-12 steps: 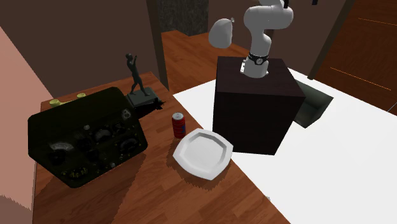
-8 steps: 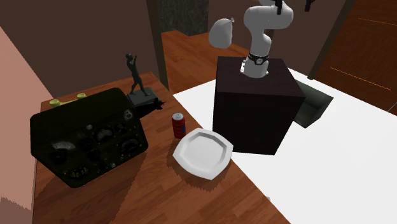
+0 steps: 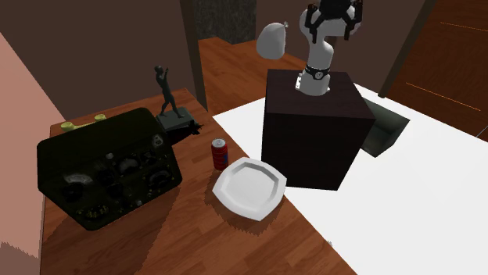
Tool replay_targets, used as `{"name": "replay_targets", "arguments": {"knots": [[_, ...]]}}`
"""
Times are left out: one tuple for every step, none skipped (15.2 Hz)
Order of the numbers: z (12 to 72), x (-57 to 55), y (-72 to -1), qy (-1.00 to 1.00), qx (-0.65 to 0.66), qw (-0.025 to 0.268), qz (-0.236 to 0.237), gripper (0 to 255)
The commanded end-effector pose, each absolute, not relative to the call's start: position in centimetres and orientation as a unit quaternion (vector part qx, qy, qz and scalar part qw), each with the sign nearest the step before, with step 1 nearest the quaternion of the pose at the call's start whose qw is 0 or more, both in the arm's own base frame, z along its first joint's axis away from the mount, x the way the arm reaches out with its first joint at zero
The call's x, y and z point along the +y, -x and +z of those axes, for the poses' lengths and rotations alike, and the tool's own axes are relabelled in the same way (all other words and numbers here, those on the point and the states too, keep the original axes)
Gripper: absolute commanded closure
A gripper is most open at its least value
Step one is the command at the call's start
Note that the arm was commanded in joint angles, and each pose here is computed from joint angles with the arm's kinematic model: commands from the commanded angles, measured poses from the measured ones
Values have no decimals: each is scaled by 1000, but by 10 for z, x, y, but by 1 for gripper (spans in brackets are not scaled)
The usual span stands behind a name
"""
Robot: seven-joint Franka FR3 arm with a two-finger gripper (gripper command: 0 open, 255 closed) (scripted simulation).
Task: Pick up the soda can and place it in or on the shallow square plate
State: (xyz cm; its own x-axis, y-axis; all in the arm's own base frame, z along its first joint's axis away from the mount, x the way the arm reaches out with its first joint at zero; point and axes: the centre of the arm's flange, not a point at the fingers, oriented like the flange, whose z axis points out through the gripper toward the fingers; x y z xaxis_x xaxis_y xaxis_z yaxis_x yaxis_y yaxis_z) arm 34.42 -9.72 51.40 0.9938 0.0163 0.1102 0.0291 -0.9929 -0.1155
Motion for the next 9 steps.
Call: {"name": "replay_targets", "arguments": {"knots": [[491,-119,-351,997,-14,57,-51,0],[482,-128,-354,997,-14,57,-50,0],[474,-137,-357,997,-15,56,-48,0],[465,-146,-360,997,-16,56,-46,0],[456,-155,-363,997,-17,56,-44,0],[447,-165,-366,997,-18,55,-42,0],[438,-174,-369,998,-19,55,-41,0],[429,-183,-372,998,-19,54,-39,0],[420,-192,-375,998,-20,54,-37,0]]}}
